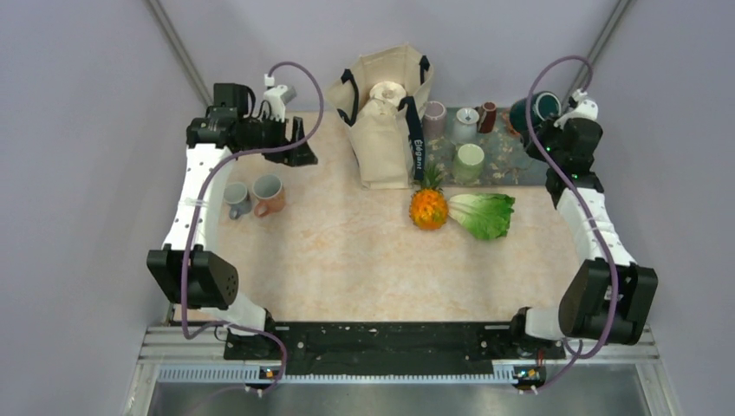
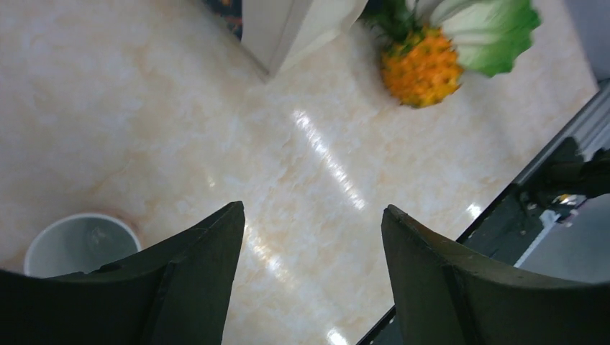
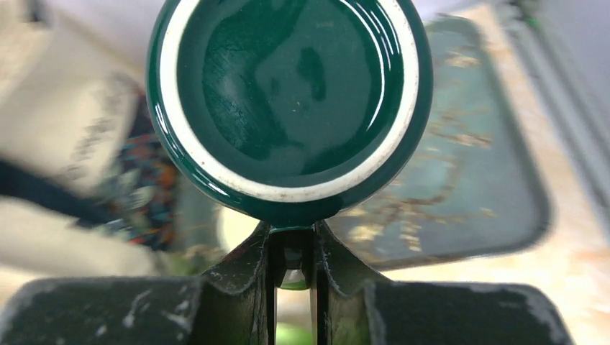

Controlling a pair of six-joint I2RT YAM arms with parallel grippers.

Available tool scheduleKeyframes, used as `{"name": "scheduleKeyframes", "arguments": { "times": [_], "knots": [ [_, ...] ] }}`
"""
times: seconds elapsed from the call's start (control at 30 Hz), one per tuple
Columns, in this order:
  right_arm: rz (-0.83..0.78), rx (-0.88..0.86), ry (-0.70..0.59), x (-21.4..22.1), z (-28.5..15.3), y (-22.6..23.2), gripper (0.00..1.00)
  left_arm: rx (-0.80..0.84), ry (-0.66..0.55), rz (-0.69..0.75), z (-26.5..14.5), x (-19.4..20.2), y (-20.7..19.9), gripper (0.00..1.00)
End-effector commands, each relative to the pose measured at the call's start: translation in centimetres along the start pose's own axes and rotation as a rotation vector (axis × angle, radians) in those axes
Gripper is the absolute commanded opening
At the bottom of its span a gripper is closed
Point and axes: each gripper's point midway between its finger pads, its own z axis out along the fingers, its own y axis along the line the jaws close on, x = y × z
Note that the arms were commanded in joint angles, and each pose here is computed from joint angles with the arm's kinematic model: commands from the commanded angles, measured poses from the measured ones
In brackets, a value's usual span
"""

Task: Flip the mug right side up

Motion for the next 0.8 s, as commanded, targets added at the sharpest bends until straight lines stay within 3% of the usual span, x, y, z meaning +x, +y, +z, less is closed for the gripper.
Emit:
{"name": "scheduleKeyframes", "arguments": {
  "times": [0.0,0.17,0.33,0.53,0.77],
  "knots": [
    [0.005,-0.362,-0.191,-6.1,-4.7,12.0,0.00,0.199,-0.274,0.024,-4.8,-7.1,-7.1,0.76],
    [0.047,-0.658,-0.220,-7.0,-9.8,21.3,0.00,0.348,-0.377,0.017,-6.2,-9.6,-10.8,0.79],
    [0.119,-0.872,-0.232,-6.9,-14.1,27.8,0.00,0.454,-0.369,-0.058,-5.0,-10.7,-12.3,0.83],
    [0.182,-1.071,-0.153,-4.5,-17.5,33.9,0.00,0.529,-0.369,-0.025,-3.9,-11.6,-14.6,0.86],
    [0.214,-1.200,-0.083,-2.4,-18.9,38.7,0.00,0.599,-0.334,-0.048,-2.6,-11.4,-16.4,0.83]
  ]
}}
